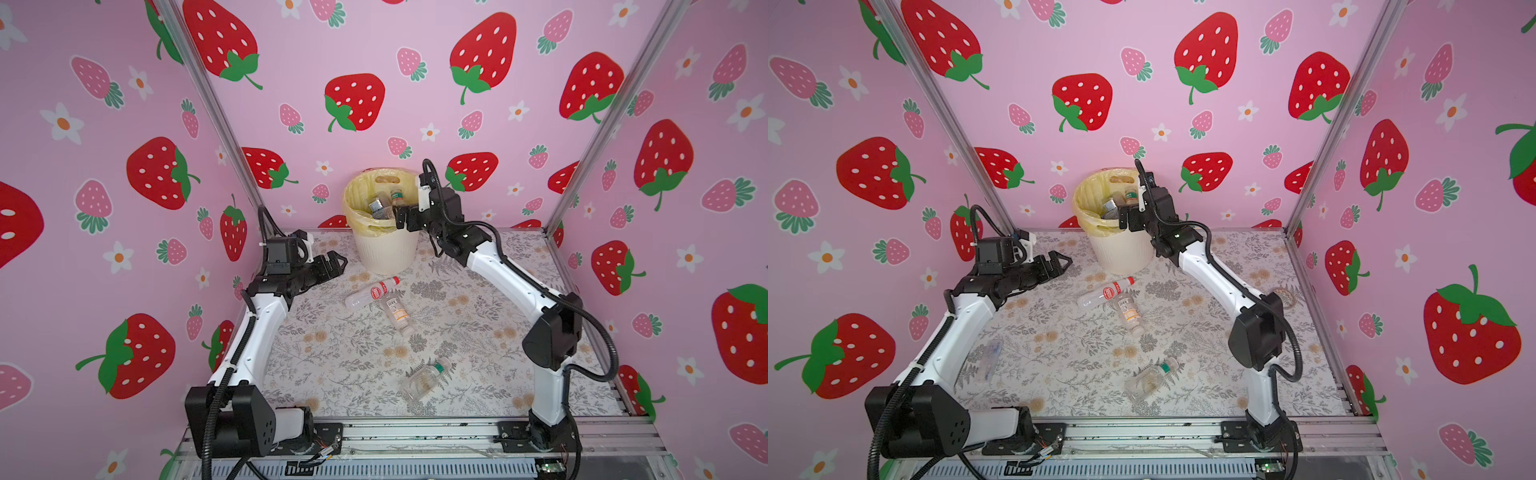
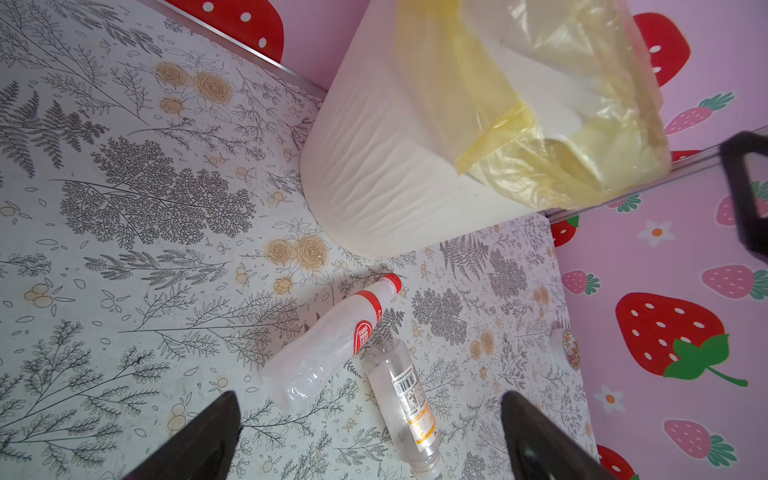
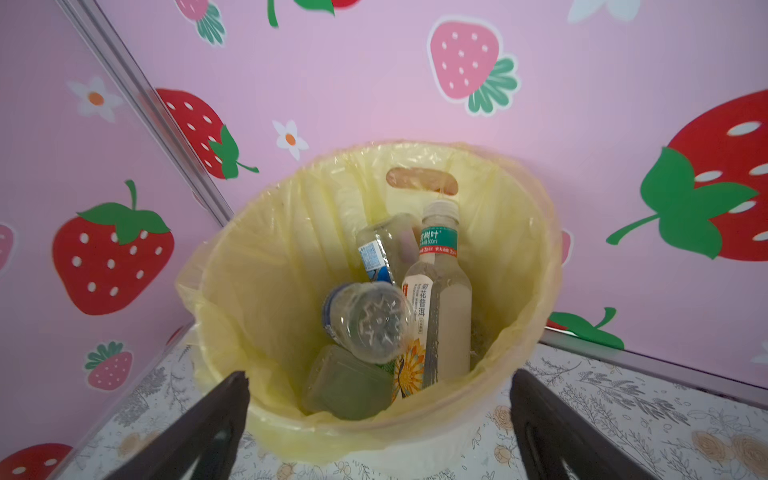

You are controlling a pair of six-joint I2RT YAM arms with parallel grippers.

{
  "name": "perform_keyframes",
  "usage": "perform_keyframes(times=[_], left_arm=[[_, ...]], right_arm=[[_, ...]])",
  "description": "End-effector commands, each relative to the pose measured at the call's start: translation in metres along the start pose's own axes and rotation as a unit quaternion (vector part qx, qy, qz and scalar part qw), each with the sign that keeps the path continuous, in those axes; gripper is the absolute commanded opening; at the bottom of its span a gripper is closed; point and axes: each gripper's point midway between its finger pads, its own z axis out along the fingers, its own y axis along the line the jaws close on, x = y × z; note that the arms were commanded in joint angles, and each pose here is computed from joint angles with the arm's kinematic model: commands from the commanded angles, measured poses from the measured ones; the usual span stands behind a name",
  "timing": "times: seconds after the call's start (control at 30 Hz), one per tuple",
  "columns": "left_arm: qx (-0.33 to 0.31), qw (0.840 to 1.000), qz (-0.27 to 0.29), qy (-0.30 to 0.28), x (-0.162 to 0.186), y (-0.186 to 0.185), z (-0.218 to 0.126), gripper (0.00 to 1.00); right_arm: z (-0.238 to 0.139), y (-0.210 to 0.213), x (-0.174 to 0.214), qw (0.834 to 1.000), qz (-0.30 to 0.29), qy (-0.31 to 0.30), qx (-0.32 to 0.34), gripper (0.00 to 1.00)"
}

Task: Throw the plastic bottles in the bin
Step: 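Open the right gripper above the bin to drop the blue-labelled bottle, then withdraw the right gripper from the bin while the left gripper moves toward the red-labelled bottle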

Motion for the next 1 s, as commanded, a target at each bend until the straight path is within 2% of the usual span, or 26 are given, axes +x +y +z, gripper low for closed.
perform_keyframes(times=[0.0,0.2,0.37,0.53,0.8,0.97], left_arm=[[0.012,1.000,-0.003,-0.004,-0.006,-0.003,0.000,0.99],[-0.001,1.000,0.004,-0.016,-0.009,0.000,-0.004,0.99],[-0.013,1.000,0.009,-0.022,-0.009,0.004,-0.006,0.99],[-0.009,0.998,0.054,-0.018,-0.008,-0.001,-0.007,0.99],[-0.044,0.989,0.133,0.048,0.002,0.006,0.003,0.99],[-0.064,0.982,0.164,0.070,0.004,0.011,0.004,0.99]], right_arm=[[-0.042,0.004,-0.046,0.998,0.006,-0.061,-0.005,0.99],[-0.088,-0.005,-0.032,0.998,0.015,-0.065,-0.007,0.99],[-0.118,-0.014,-0.010,0.999,0.007,-0.046,-0.003,0.99],[-0.145,-0.026,0.025,1.000,0.007,-0.022,0.005,0.99],[-0.180,-0.039,0.081,1.000,0.011,0.017,0.005,0.99],[-0.198,-0.044,0.109,0.999,0.018,0.036,-0.001,0.99]])
